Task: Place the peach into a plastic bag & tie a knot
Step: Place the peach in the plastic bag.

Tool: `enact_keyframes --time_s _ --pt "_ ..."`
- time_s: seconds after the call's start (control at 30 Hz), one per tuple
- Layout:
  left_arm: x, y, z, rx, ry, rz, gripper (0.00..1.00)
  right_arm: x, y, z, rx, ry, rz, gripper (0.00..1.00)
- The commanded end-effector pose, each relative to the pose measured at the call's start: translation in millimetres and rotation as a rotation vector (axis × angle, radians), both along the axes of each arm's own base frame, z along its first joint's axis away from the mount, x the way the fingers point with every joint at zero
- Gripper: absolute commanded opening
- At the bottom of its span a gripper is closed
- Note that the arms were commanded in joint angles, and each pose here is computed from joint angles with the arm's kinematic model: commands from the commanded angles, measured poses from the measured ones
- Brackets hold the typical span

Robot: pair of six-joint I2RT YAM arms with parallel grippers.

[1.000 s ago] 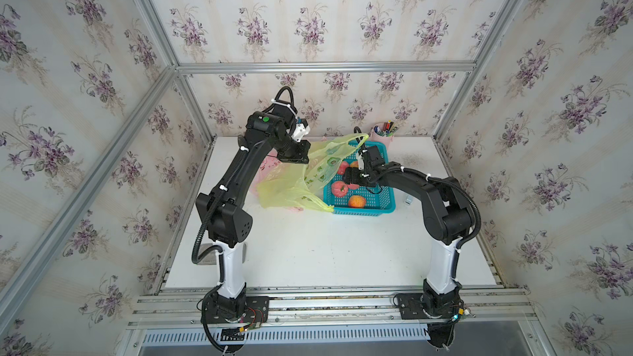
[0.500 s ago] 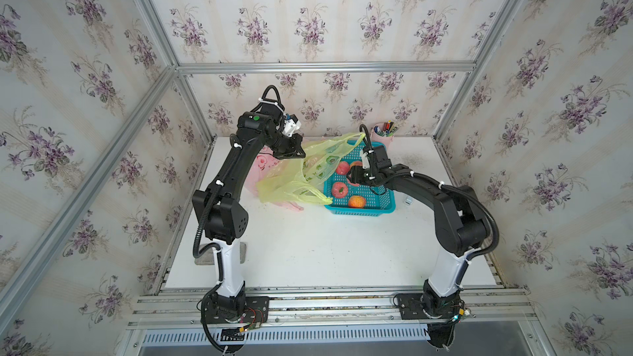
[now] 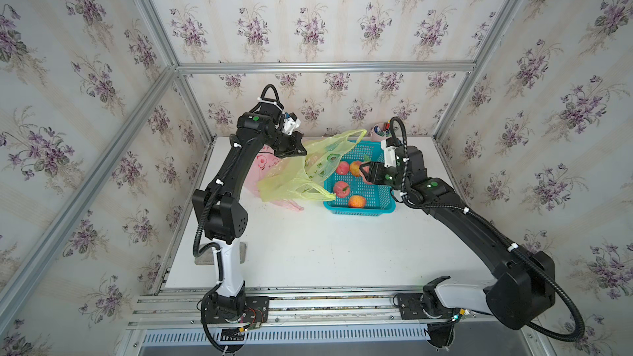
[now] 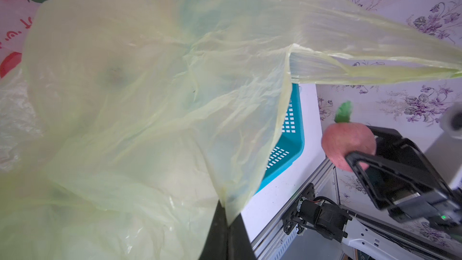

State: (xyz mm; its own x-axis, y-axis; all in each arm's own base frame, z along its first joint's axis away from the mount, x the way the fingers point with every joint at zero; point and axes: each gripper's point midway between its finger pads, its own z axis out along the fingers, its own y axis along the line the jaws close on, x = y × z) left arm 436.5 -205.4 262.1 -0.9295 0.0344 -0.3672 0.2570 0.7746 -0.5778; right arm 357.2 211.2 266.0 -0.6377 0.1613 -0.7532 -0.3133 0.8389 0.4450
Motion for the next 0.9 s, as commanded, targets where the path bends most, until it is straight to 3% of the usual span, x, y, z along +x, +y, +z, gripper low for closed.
enact_keyframes --time_s 0.0,0.1,0.27,0.4,0.43,0.5,0.53,0.7,0.87 --pt "2.5 -3.7 6.9 -0.035 -0.013 0.000 0.00 -2.3 30.1 29.1 0.044 -0.046 0.078 0.54" --pt "3.0 -4.2 5.4 -0.039 -0.008 0.003 0.00 -0.8 72.5 34.0 0.031 -0.049 0.159 0.54" --pt "2.0 -5.8 3.2 -0.050 -0.001 0.003 0.00 41.6 106.4 12.1 -0.006 -0.006 0.157 0.58" --pt "3.9 -5.4 3.6 -0.055 -0.006 0.008 0.00 70.6 138.0 -6.8 -0.005 0.037 0.198 0.79" --pt "4.2 -6.3 4.6 -0.061 -0.008 0.007 0.00 73.2 141.9 -7.0 0.000 0.039 0.207 0.82" --pt "6.0 -7.9 6.2 -0.077 -0.010 0.006 0.00 73.8 147.7 -0.5 0.017 0.031 0.230 0.99" --pt "7.1 -8.2 6.5 -0.083 -0.010 0.007 0.00 71.9 147.0 3.4 0.020 0.024 0.233 1.00" --pt "11.2 -7.1 3.3 -0.088 -0.006 0.009 0.00 46.7 99.4 29.7 -0.039 -0.053 0.150 0.91" --pt "13.9 -5.4 -2.7 -0.084 0.000 0.011 0.00 26.3 -11.6 28.9 -0.031 -0.072 -0.072 0.75"
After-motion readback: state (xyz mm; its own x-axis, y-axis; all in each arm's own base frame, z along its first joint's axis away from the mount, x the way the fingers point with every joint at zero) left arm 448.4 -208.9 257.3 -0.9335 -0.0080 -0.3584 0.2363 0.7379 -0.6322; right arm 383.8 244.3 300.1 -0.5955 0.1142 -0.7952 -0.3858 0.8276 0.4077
